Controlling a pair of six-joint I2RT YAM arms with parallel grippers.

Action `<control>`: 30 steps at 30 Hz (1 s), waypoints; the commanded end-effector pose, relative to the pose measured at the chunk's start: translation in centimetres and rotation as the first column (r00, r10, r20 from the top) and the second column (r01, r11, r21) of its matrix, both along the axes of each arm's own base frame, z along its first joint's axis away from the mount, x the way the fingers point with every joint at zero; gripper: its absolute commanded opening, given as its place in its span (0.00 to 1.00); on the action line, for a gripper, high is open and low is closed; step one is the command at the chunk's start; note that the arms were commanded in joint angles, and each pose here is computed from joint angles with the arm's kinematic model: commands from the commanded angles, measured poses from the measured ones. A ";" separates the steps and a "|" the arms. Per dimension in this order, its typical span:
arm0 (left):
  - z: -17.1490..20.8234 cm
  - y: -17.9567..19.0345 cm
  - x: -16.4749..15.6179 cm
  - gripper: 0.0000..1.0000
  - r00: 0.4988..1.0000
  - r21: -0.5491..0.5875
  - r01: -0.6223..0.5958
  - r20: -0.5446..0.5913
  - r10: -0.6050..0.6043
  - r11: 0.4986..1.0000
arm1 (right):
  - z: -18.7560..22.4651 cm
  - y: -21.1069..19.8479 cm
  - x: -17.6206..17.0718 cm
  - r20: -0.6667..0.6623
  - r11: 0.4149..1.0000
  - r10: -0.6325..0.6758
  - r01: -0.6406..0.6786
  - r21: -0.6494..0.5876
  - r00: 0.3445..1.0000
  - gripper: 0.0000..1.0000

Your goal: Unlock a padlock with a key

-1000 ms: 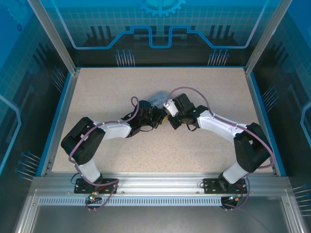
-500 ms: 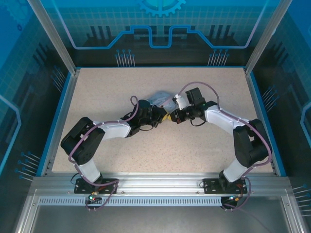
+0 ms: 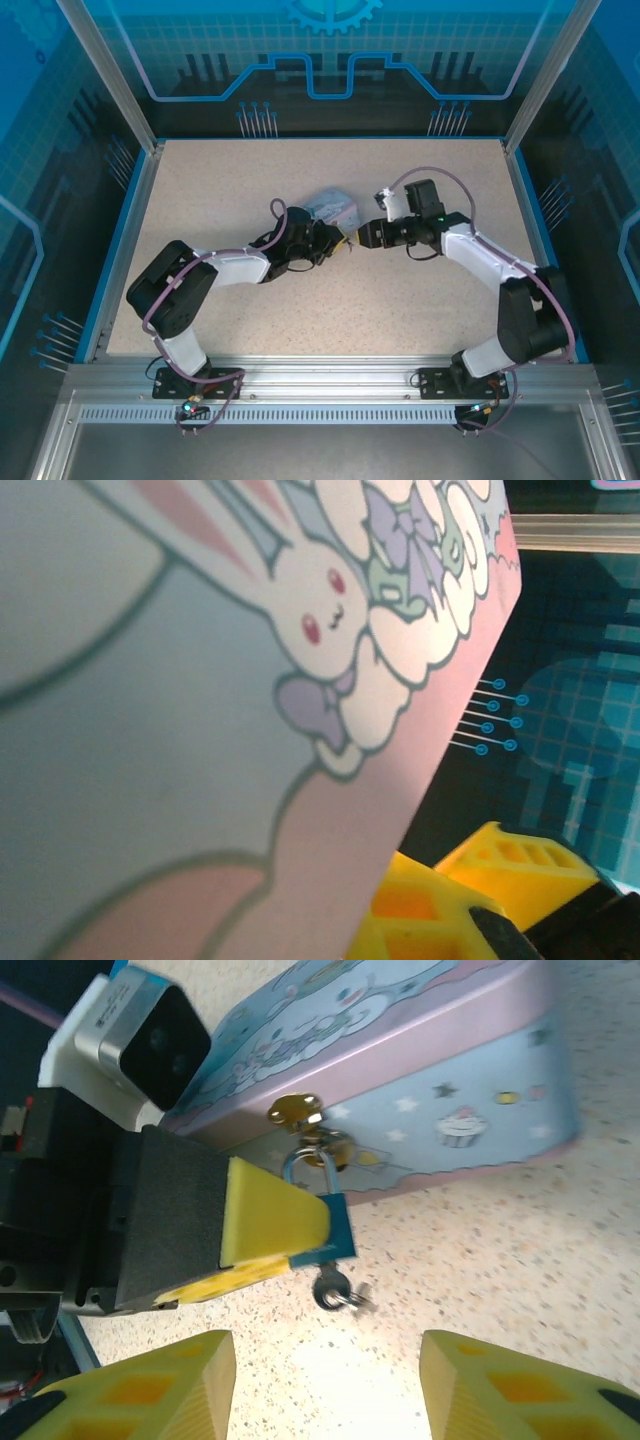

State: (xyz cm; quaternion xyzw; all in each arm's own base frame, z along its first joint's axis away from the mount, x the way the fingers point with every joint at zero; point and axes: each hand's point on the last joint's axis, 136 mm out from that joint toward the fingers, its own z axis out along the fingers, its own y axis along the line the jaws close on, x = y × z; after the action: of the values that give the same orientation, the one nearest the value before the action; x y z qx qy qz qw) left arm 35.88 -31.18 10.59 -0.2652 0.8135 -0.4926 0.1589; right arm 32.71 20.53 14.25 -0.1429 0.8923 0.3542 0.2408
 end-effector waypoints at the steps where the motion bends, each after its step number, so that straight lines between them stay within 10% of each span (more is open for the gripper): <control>1: -1.6 0.7 -0.6 0.03 0.998 0.094 0.052 0.013 -0.053 0.994 | -0.5 -1.0 -0.5 -0.038 0.997 -0.071 0.071 0.002 0.997 0.53; 12: -3.3 0.9 -1.9 0.74 0.982 0.215 0.178 0.024 -0.187 0.960 | -3.0 -1.1 -0.7 -0.108 0.982 -0.185 0.188 0.018 0.977 0.56; 30: 1.8 4.8 -3.7 0.99 0.972 0.331 0.171 0.097 -0.214 0.928 | -4.0 1.8 -0.1 -0.003 0.987 -0.155 0.155 -0.053 0.988 0.56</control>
State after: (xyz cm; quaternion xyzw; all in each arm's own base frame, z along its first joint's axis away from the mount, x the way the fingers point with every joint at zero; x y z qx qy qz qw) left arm 32.11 -27.81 11.77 -0.1250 0.8872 -0.4012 0.1905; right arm 32.01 21.68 10.36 -0.0600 0.9118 0.3311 0.2355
